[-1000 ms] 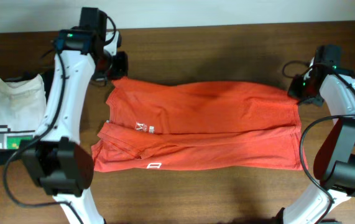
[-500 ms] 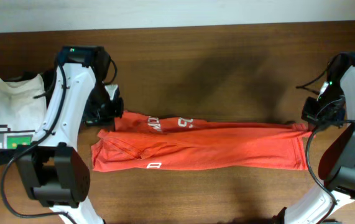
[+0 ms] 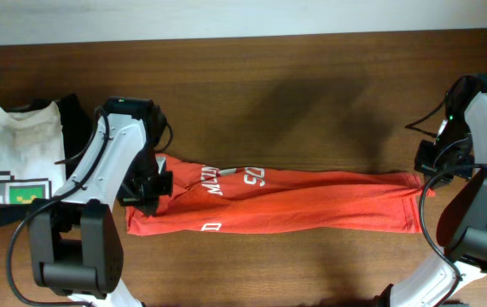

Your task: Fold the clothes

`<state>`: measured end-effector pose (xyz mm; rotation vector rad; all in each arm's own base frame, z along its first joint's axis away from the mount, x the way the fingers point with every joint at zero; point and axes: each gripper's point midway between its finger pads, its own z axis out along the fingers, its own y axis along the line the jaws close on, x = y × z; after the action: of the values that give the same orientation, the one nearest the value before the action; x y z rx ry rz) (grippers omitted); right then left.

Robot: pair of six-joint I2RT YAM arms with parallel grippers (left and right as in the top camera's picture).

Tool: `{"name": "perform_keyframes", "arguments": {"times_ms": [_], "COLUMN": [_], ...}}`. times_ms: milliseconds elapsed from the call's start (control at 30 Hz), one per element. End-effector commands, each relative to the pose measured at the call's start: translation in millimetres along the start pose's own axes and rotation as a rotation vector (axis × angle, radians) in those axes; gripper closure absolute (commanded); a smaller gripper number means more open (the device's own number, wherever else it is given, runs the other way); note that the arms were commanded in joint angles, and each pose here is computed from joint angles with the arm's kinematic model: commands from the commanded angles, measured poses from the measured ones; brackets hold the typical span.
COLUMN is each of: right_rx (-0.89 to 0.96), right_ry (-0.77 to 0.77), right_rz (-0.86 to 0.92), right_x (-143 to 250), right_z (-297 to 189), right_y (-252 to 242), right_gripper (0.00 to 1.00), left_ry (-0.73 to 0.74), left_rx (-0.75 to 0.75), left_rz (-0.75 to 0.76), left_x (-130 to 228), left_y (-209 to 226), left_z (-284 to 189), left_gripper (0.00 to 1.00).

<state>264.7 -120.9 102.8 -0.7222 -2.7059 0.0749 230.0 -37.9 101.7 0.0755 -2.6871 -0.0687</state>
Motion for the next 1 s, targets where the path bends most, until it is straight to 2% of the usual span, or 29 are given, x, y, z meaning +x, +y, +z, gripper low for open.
{"name": "perform_keyframes", "arguments": {"times_ms": [0, 100, 233, 300, 367, 433, 533, 633, 667, 700, 733, 767, 833, 900, 967], "right_rx": [0.03, 0.066, 0.076, 0.064, -0.034, -0.112, -0.118, -0.118, -0.115, -0.114, -0.114, -0.115, -0.159, -0.349, -0.339], "right_ry": [0.011, 0.043, 0.028, -0.014, -0.12, -0.185, -0.215, -0.221, -0.221, -0.215, -0.207, -0.18, -0.167, -0.166, -0.125], "right_rz": [0.008, 0.017, 0.035, 0.041, 0.05, 0.038, 0.04, 0.033, 0.026, 0.025, 0.031, 0.036, 0.041, -0.154, -0.211], "right_x": [8.1, 12.0, 7.3, -3.0, -30.5, -47.3, -54.5, -55.8, -55.3, -53.7, -52.1, -46.4, -40.9, -33.8, -21.3], "right_z": [1.4, 28.1, 55.9, 56.1, 54.5, 51.0, 49.4, 49.7, 49.5, 49.8, 50.3, 50.7, 47.3, 42.4, 56.7], "right_y": [-5.4, -9.1, -7.8, -5.4, 12.6, 26.7, 27.9, 30.5, 32.5, 32.9, 30.1, 20.6, 9.0, 34.3, 37.3], "right_gripper": [0.96, 0.96, 0.96, 0.96, 0.95, 0.95, 0.95, 0.94, 0.82, 0.36, 0.3, 0.29, 0.27, 0.26, 0.24], "left_ry": [-0.134, -0.307, -0.373, -0.394, -0.453, -0.502, -0.519, -0.455, -0.433, -0.424, -0.426, -0.44, -0.486, -0.568, -0.594], "left_rx": [-0.021, 0.03, 0.048, -0.011, -0.102, -0.105, -0.087, -0.113, -0.12, -0.123, -0.128, -0.146, -0.142, -0.083, -0.042], "left_rz": [-0.1, -0.152, -0.163, -0.214, -0.294, -0.342, -0.385, -0.379, -0.376, -0.374, -0.342, -0.295, -0.311, -0.338, -0.341], "left_x": [-22.3, -64.6, -85.1, -89.0, -97.3, -106.5, -110.3, -97.9, -93.8, -92.0, -93.3, -96.5, -104.6, -113.3, -110.6], "left_y": [5.2, -3.0, -6.2, 5.6, 24.1, 26.8, 25.9, 29.0, 29.8, 30.2, 29.9, 31.5, 37.2, 38.5, 36.4], "left_z": [-6.9, -15.3, -3.2, 2.8, 0.8, -4.1, -3.6, 21.2, 32.4, 41.1, 41.1, 36.4, 14.2, -26.1, -40.1], "left_gripper": [1.0, 1.0, 1.0, 1.0, 1.0, 1.0, 0.97, 0.93, 0.9, 0.66, 0.58, 0.54, 0.52, 0.51, 0.42]}}
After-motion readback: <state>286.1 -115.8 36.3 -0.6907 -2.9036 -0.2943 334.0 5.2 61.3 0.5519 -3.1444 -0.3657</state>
